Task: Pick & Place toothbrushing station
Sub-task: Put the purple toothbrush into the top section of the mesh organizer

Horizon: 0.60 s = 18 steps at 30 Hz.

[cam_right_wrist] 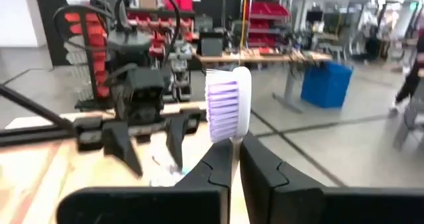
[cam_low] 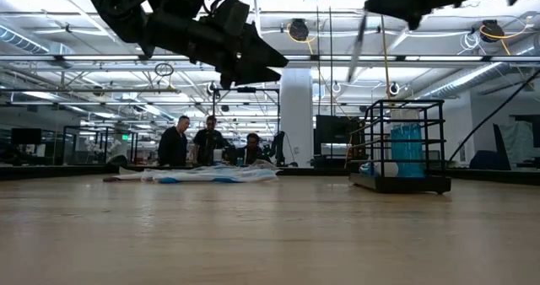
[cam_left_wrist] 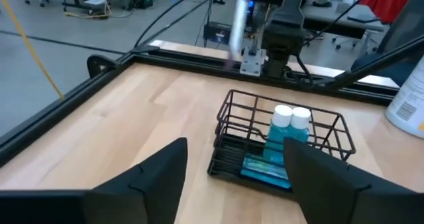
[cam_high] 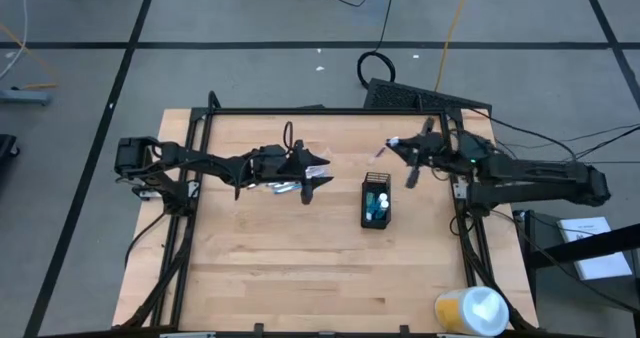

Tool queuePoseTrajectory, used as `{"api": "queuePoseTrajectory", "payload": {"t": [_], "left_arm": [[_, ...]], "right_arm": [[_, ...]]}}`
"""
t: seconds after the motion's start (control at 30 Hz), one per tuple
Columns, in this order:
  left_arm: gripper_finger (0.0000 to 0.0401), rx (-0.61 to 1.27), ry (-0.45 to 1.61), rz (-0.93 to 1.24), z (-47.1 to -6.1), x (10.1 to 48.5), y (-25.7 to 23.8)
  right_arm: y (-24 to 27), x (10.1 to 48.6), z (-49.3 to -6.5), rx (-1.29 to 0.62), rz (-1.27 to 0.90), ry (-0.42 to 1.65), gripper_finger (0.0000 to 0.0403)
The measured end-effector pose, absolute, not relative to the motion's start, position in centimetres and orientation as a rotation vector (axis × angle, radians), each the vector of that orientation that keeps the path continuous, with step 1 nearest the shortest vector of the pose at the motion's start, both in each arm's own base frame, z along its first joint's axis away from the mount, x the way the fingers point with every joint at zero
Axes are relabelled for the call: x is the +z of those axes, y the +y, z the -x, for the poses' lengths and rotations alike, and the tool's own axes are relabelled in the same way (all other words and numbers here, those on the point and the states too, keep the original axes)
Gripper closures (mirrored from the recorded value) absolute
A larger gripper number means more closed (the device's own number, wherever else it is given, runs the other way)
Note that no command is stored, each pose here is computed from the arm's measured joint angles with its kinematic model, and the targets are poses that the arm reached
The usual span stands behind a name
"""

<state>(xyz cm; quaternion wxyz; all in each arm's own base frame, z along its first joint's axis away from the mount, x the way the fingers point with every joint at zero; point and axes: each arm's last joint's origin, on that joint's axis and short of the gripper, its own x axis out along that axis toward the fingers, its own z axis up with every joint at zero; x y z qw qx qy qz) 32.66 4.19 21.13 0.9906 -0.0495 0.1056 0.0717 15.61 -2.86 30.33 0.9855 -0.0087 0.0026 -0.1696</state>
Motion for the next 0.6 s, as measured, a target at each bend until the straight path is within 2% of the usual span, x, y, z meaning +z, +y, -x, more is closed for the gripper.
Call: {"api": "queuePoseTrajectory", "payload": {"t": [0.23,0.6], "left_arm": [[0.0135,0.146,0.222,0.1,-32.6,21.0,4.2],[0.0134,0.151,0.222,0.096,-32.6,21.0,4.4]], "right_arm": [[-2.1,29.3,-13.6,-0.365,-0.07,0.13,0.0398],[-2.3,26.0,-16.3,-0.421,-0.085,0.349,0.0399]]}}
